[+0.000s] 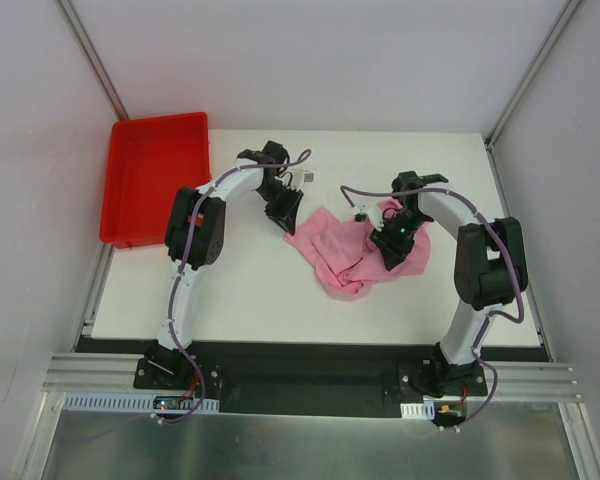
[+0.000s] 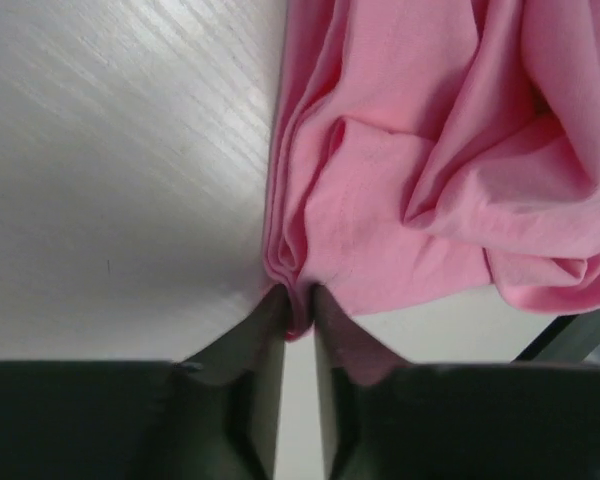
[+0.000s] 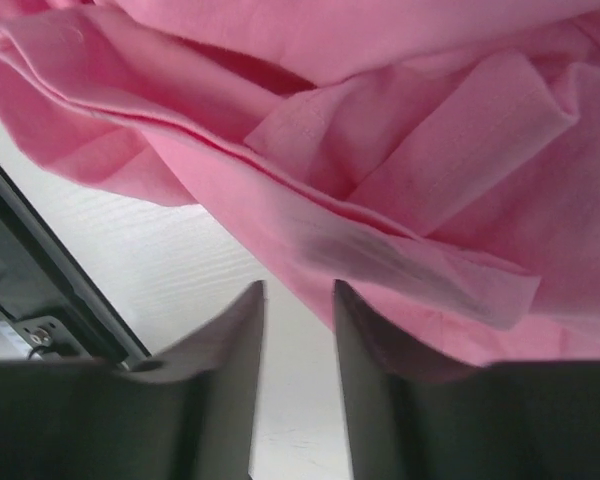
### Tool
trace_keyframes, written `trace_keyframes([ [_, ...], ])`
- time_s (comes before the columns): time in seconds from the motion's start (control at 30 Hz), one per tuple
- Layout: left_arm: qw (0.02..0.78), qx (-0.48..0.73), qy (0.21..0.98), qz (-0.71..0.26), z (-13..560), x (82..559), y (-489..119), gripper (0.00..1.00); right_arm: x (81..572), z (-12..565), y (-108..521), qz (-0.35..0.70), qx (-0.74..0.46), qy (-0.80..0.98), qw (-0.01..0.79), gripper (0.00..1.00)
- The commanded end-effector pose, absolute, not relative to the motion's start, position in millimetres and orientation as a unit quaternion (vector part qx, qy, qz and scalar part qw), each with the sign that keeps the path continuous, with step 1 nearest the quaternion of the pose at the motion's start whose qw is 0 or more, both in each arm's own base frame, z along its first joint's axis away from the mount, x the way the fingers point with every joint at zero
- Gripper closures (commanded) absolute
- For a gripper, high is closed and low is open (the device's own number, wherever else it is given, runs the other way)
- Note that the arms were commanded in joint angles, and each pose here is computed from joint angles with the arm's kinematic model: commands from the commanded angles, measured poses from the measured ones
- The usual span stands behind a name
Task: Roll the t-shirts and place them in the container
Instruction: Flatten out the T-shirt at the center of the board.
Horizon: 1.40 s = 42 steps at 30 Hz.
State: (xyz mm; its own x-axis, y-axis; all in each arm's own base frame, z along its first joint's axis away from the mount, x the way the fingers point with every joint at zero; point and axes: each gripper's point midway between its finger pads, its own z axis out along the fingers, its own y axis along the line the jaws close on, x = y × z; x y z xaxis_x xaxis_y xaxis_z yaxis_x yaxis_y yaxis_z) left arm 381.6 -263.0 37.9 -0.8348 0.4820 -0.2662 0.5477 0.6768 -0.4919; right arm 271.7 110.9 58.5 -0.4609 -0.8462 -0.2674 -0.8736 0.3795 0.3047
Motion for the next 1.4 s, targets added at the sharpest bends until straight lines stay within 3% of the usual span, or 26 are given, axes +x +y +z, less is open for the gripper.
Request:
trace_keyframes([
  [0.0,0.039,0.268,0.902,-0.335,51,370,-271,0.99,274,61,112,0.191,-0.534,0.822,0.043,0.84],
  [0.1,0.058,0.268,0.898,-0.344,75,370,-265,1.0,273,84,113,0.184,-0.539,0.819,0.071,0.94],
  [0.27,0.085,0.255,0.891,-0.365,118,358,-251,1.0,256,108,115,0.192,-0.519,0.828,0.088,0.94],
  [0.4,0.094,0.241,0.897,-0.357,134,338,-229,1.0,276,95,119,0.204,-0.44,0.871,0.083,0.51],
  [0.5,0.089,0.235,0.904,-0.347,131,327,-217,1.0,288,88,126,0.207,-0.446,0.867,0.085,0.41],
  [0.97,0.069,0.253,0.913,-0.312,108,316,-202,1.0,340,41,122,0.163,-0.429,0.887,0.046,0.4],
  [1.03,0.072,0.256,0.913,-0.309,109,316,-201,1.0,339,34,119,0.154,-0.434,0.887,0.041,0.44],
  [1.1,0.074,0.258,0.913,-0.306,110,317,-200,1.0,337,28,117,0.138,-0.441,0.886,0.034,0.58],
  [1.13,0.074,0.259,0.914,-0.304,110,317,-200,1.0,333,23,116,0.133,-0.442,0.887,0.028,0.71],
  [1.23,0.076,0.258,0.915,-0.302,111,318,-199,1.0,335,30,120,0.117,-0.453,0.882,0.048,0.93],
  [1.3,0.079,0.257,0.914,-0.305,114,318,-199,1.0,335,49,119,0.108,-0.449,0.884,0.071,0.99],
  [1.37,0.083,0.253,0.913,-0.308,119,319,-200,1.0,324,62,119,0.114,-0.454,0.88,0.082,0.99],
])
